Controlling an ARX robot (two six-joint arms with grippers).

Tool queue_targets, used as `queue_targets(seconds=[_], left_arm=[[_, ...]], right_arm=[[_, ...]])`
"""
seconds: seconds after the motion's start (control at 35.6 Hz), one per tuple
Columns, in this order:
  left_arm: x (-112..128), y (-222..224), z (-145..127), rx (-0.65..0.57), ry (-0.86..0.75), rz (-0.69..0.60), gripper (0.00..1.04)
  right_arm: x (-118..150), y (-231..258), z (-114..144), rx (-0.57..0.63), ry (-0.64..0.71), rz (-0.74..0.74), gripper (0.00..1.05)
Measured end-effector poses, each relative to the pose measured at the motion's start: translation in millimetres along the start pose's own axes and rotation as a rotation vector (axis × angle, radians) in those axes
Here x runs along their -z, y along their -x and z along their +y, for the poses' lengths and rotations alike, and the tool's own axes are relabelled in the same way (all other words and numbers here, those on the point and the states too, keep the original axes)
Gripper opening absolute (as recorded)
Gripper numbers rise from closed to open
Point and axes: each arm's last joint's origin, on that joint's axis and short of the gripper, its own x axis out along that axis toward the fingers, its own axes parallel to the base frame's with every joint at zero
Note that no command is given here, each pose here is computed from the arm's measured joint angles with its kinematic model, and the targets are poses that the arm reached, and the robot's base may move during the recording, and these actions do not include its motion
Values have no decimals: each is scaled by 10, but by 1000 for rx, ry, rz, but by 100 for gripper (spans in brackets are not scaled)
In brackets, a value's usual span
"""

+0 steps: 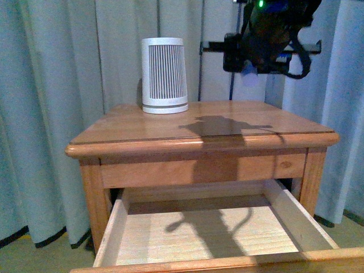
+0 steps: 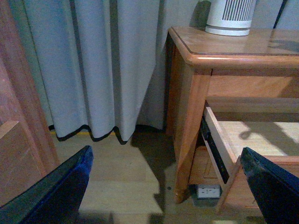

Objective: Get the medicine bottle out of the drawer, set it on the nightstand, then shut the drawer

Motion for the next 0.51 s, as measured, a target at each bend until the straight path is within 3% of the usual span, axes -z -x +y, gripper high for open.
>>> queue_targets(seconds=[0.22, 0.37, 0.51], left_arm=[[0, 0, 0, 0, 0, 0, 98], [0, 0, 0, 0, 0, 0, 98], [0, 0, 0, 0, 0, 0, 98]], right_arm=[[489, -850, 21, 22, 26, 103, 29], [484, -893, 71, 16, 26, 98, 29], [496, -903, 99, 17, 34, 90, 50]])
